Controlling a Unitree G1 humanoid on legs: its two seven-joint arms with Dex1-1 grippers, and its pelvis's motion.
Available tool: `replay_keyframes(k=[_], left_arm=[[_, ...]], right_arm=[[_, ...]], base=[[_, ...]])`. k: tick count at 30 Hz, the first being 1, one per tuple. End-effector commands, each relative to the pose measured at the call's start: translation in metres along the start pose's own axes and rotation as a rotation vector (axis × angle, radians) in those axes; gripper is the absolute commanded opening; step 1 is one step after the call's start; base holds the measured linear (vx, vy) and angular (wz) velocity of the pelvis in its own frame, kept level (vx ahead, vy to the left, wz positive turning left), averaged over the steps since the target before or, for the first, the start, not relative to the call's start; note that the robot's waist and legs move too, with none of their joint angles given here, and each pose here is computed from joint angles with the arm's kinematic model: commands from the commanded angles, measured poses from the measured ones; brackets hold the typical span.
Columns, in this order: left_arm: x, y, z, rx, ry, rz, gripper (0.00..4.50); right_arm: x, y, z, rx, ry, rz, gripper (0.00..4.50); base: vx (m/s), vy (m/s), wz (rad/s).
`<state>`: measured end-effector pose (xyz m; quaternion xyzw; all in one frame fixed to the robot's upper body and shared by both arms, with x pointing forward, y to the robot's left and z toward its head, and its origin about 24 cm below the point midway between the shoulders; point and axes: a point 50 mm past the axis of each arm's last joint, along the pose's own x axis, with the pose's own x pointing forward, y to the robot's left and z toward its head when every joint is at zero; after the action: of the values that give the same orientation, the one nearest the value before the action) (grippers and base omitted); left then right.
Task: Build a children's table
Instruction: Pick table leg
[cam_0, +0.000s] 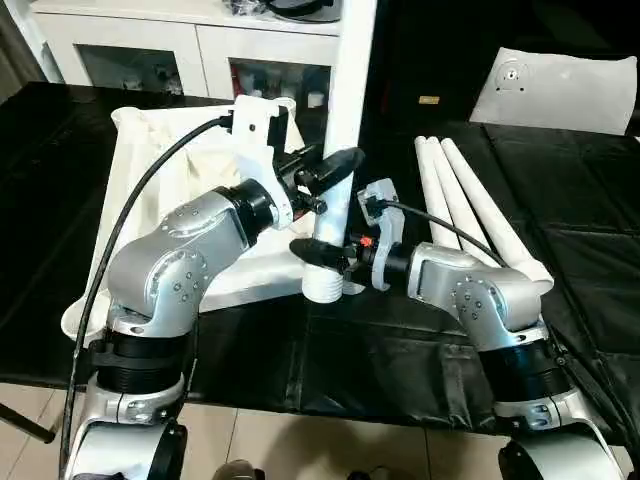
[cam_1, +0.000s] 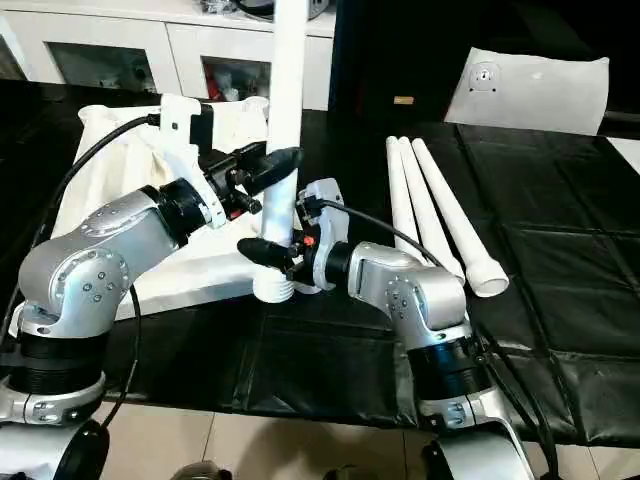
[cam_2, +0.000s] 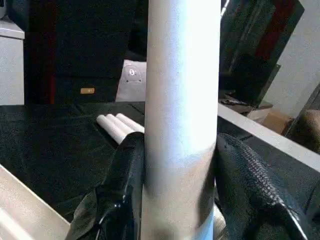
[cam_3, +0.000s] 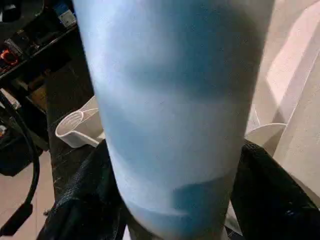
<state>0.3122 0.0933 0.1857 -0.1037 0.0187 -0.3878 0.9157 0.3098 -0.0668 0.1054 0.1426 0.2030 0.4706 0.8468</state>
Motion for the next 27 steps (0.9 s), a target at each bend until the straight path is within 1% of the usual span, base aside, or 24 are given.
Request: replay_keyframes(k=[1,2,4,5,6,14,16,18,19,20,21,22,24,25,27], left_arm=[[0.002,-0.006,0.008,0.05,-0.016,-0.031,1.78],[0.002,-0.006,0.008,0.055,-0.013,-0.033,1.78],[0.002,-0.007,0.008,0.052,-0.015,-0.036,1.78],[0.002,-0.007,0.008,0.049,-0.016,-0.037,1.78],[0.003,-0.008,0.009,0.05,-0.018,-0.041,1.78],[0.003,-0.01,0.009,0.038,-0.024,-0.048,1.78],[0.003,-0.008,0.009,0.066,-0.012,-0.032,1.78],[0.003,-0.007,0.01,0.07,-0.008,-0.022,1.78],[0.003,-0.007,0.011,0.067,-0.01,-0.023,2.13],[0.002,-0.009,0.013,0.058,-0.02,-0.045,2.34],[0.002,-0.009,0.015,0.058,-0.025,-0.058,2.48],[0.002,-0.009,0.016,0.057,-0.027,-0.057,2.48],[0.002,-0.009,0.016,0.05,-0.031,-0.054,2.48],[0.002,-0.01,0.018,0.027,-0.042,-0.068,2.48],[0.001,-0.012,0.019,0.002,-0.052,-0.086,2.48]], right_arm=[[-0.002,-0.002,0.004,0.0,-0.018,-0.011,2.65],[-0.002,-0.002,0.004,0.004,-0.022,-0.01,2.56],[-0.002,-0.003,0.003,0.005,-0.02,-0.009,2.52],[-0.002,-0.003,0.003,0.004,-0.019,-0.01,2.21],[-0.002,-0.002,0.002,0.007,-0.018,-0.004,2.11],[-0.001,-0.001,-0.002,0.006,-0.014,0.002,1.93],[-0.001,-0.004,-0.002,-0.015,-0.023,-0.03,1.93],[-0.002,-0.006,-0.002,-0.068,-0.023,-0.061,1.93],[-0.002,-0.006,-0.002,-0.071,-0.025,-0.07,1.93],[-0.002,-0.007,-0.001,-0.14,-0.047,-0.122,1.93],[-0.002,-0.007,-0.001,-0.182,-0.06,-0.143,1.93],[-0.002,-0.007,-0.002,-0.194,-0.055,-0.151,1.93],[-0.001,-0.008,-0.004,-0.161,-0.031,-0.15,1.91],[-0.002,-0.009,-0.005,-0.087,-0.008,-0.117,1.91],[-0.002,-0.008,-0.002,-0.053,-0.036,-0.075,1.91]], base=[[0.0,0.0,0.0],[0.0,0.0,0.0],[0.0,0.0,0.0],[0.0,0.0,0.0],[0.0,0.0,0.0],[0.0,0.0,0.0],[0.0,0.0,0.0],[0.0,0.0,0.0],[0.0,0.0,0.0],[0.0,0.0,0.0],[0.0,0.0,0.0],[0.0,0.0,0.0],[0.0,0.0,0.0],[0.0,0.0,0.0],[0.0,0.0,0.0]])
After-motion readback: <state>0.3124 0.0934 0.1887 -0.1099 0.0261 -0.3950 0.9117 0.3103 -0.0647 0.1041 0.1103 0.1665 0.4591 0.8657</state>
